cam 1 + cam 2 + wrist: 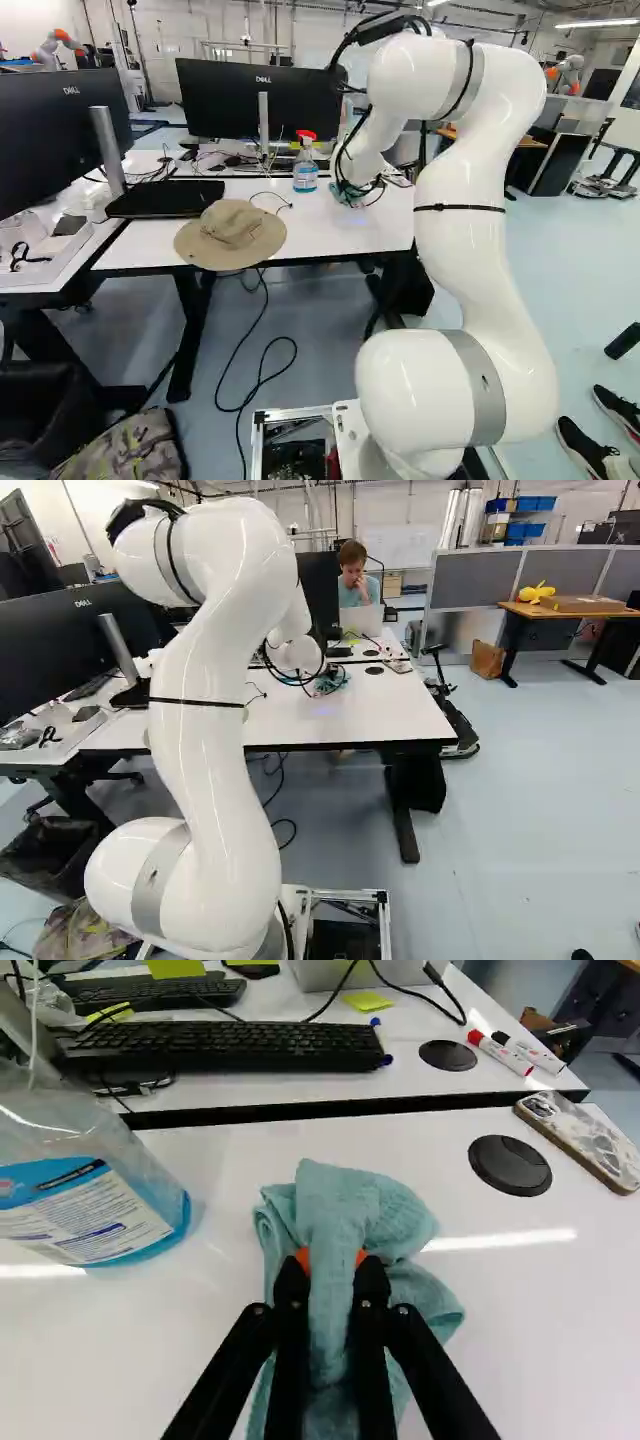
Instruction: Clean the table with the green towel
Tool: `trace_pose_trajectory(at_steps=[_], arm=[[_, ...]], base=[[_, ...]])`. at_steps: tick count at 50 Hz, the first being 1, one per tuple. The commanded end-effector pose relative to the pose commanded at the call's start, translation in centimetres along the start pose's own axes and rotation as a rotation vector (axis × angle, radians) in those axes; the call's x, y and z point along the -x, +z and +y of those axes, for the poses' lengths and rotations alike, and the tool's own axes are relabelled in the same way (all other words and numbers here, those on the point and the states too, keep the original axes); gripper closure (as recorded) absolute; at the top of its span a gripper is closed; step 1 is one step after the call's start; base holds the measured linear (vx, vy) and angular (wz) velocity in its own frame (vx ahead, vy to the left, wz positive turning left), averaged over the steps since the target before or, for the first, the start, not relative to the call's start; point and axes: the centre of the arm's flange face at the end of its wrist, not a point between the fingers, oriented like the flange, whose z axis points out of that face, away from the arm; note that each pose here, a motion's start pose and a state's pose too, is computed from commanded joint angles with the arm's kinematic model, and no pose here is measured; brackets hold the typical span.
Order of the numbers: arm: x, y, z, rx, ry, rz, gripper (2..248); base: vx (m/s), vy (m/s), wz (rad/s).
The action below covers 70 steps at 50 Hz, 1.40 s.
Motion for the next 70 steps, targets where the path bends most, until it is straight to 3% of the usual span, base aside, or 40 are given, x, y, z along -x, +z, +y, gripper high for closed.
trace_pose_trajectory(at_steps=[17, 28, 48, 70], arm=[[1.3, -2.2, -1.7, -0.021, -0.016, -0.020, 201], [2.3, -3.9, -1.6, -0.020, -0.015, -0.035, 201], [3.8, -6.0, 0.8, 0.012, 0.012, -0.052, 201], [3.3, -5.1, 4.4, 0.058, 0.050, -0.045, 201]], base=[[0.000, 0.000, 0.000], [0.000, 0.000, 0.000], [0.000, 0.000, 0.000], [0.000, 0.000, 0.000]])
